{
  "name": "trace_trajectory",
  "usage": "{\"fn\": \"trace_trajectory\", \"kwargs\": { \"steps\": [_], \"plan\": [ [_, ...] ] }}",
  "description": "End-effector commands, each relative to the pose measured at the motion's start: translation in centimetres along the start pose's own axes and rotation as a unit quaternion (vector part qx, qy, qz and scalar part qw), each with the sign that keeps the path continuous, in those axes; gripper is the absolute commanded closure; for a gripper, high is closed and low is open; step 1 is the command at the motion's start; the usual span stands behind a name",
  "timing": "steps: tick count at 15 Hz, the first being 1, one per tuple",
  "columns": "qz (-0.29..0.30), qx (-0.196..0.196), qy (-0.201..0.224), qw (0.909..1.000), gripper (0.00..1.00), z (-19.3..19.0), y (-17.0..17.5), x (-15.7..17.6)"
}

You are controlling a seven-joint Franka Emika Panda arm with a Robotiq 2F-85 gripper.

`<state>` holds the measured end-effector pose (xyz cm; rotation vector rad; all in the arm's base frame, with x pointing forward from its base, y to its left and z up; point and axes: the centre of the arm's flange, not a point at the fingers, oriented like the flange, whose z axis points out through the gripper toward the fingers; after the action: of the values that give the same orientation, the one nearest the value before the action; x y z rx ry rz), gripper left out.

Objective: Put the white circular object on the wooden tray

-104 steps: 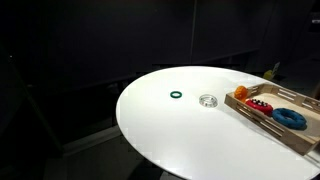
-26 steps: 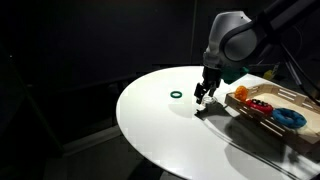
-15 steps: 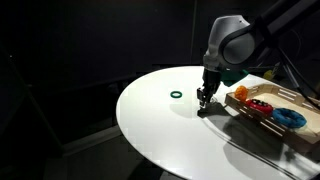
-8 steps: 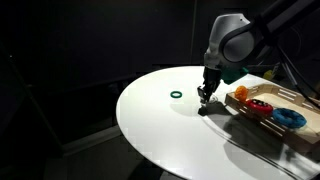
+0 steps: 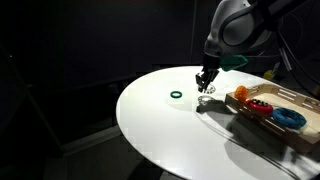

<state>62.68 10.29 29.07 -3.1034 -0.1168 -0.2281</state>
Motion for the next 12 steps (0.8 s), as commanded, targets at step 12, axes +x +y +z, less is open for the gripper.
{"fn": "trace_trajectory", "kwargs": {
  "steps": [12],
  "plan": [
    [-0.017, 0.007, -0.065, 0.9977, 0.9, -12.2, 2.5, -4.0]
  ]
}}
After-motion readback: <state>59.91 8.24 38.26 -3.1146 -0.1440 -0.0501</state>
